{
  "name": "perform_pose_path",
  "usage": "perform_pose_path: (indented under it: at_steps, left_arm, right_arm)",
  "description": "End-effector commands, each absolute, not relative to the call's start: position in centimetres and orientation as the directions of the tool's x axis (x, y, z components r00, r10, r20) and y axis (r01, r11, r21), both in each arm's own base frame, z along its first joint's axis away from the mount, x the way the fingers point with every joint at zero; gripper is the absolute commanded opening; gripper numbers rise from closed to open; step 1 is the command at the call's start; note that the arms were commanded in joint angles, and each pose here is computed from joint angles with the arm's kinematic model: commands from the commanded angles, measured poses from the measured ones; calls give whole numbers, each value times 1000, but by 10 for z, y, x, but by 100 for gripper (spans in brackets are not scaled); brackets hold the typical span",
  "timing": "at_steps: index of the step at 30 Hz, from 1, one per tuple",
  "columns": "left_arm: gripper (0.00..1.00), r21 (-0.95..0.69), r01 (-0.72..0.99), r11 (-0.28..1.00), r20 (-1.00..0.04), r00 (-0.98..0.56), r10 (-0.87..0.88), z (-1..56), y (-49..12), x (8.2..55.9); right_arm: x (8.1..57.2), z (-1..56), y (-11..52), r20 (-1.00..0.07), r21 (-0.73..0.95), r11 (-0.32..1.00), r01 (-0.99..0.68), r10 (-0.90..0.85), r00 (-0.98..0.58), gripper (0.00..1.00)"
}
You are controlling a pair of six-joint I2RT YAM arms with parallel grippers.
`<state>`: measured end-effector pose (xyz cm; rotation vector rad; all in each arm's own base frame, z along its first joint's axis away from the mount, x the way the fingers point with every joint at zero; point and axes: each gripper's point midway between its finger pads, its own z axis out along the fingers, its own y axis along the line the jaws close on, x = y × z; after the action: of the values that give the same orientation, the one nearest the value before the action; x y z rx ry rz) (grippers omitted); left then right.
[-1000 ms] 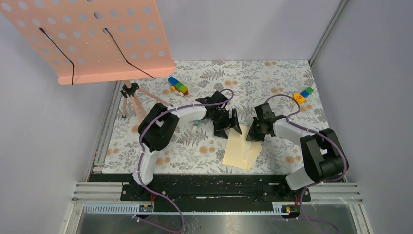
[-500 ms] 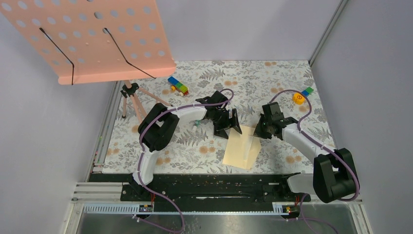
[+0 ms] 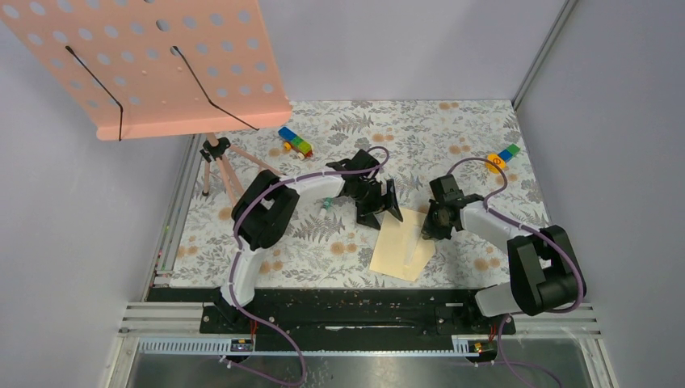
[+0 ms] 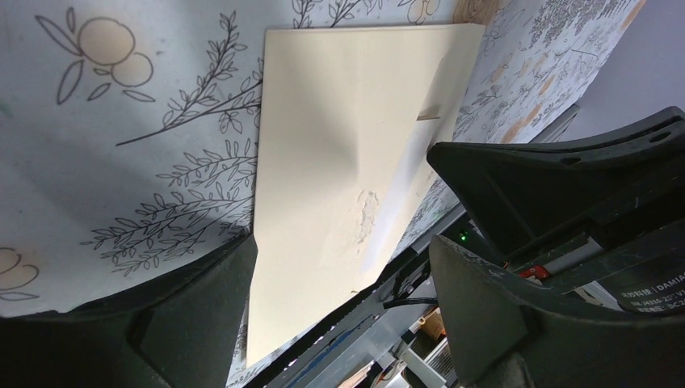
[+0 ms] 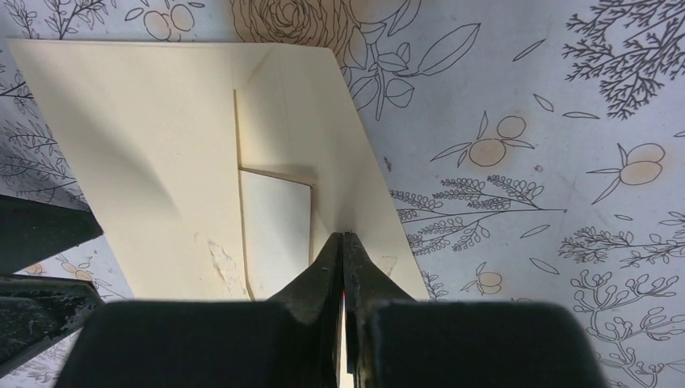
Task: Place the letter into the envelope and seal it
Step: Place the letter in the envelope.
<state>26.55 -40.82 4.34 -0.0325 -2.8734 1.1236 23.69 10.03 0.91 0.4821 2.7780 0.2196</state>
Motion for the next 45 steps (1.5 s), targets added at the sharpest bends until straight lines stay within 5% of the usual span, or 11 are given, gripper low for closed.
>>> perform_pose_path:
  at_steps: [1,26,34,45]
  left_arm:
    - [81,-614,9,789,45,-998,47,11,-403,268]
    - [81,-620,28,784,39,-997,67,17,-407,263]
    - [81,-610,77,788,-59,-997,52,54,-399,272]
    - [82,-449,238,861,-226,-963,148,74,-367,258]
  right_arm:
    - [243,14,103,-282,205,936,286,336,-899,0]
    - [258,21,136,-266,279,928,246,321,-909,0]
    - [254,49,102,-372,140,961,239,274,-887,5]
    - [247,83,109,-437,276,927,253,355,-827,16]
